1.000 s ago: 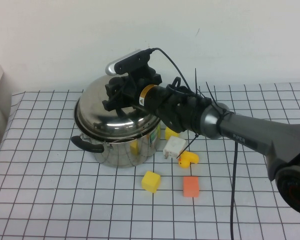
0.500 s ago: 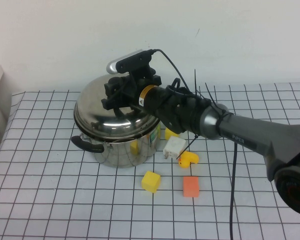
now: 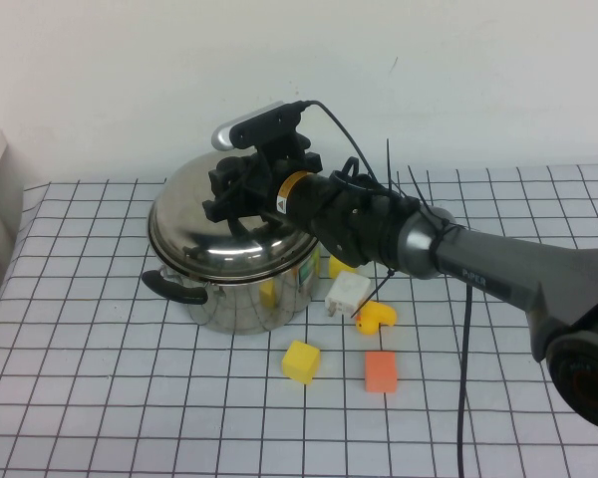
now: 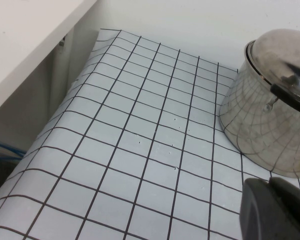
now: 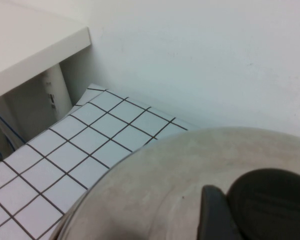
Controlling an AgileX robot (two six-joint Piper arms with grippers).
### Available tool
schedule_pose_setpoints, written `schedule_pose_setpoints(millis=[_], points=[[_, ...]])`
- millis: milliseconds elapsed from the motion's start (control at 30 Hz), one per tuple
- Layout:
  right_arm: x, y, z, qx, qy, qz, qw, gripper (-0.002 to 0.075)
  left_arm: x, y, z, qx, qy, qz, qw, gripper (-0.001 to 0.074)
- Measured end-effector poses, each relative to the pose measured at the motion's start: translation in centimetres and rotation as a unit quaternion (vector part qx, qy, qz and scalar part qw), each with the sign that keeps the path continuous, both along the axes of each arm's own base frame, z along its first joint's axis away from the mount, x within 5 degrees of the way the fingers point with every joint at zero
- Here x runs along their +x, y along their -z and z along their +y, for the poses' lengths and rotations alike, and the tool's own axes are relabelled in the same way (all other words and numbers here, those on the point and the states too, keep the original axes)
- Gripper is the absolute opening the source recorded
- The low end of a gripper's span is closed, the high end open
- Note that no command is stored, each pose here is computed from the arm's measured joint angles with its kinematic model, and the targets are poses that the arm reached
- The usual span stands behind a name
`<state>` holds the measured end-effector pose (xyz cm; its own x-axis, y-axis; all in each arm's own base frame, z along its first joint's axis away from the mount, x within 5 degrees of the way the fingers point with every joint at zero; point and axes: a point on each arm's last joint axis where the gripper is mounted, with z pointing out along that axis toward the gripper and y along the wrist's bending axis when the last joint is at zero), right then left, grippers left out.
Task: Cover the pot
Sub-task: Place the pot lid on the pot
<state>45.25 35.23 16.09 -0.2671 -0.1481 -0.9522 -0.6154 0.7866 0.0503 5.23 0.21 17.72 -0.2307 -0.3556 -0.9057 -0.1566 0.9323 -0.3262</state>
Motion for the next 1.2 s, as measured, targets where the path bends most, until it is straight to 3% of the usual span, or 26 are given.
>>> schedule_pose_setpoints(millis=[600, 833, 1200], points=[[0.03, -0.02, -0.03, -0.007, 0.001, 0.003, 1.000, 0.0355, 0.00, 0.00, 0.00, -0.002, -0.001, 0.000, 1.000, -0.0003], [0.02, 0.10, -0.09, -0.014, 0.003, 0.010, 1.000, 0.0461, 0.00, 0.00, 0.00, -0.002, -0.001, 0.000, 1.000, -0.0003], [0.01, 0.18, -0.12, 0.017, 0.019, 0.041, 0.999, 0.0480, 0.00, 0.00, 0.00, -0.002, -0.001, 0.000, 1.000, -0.0003]])
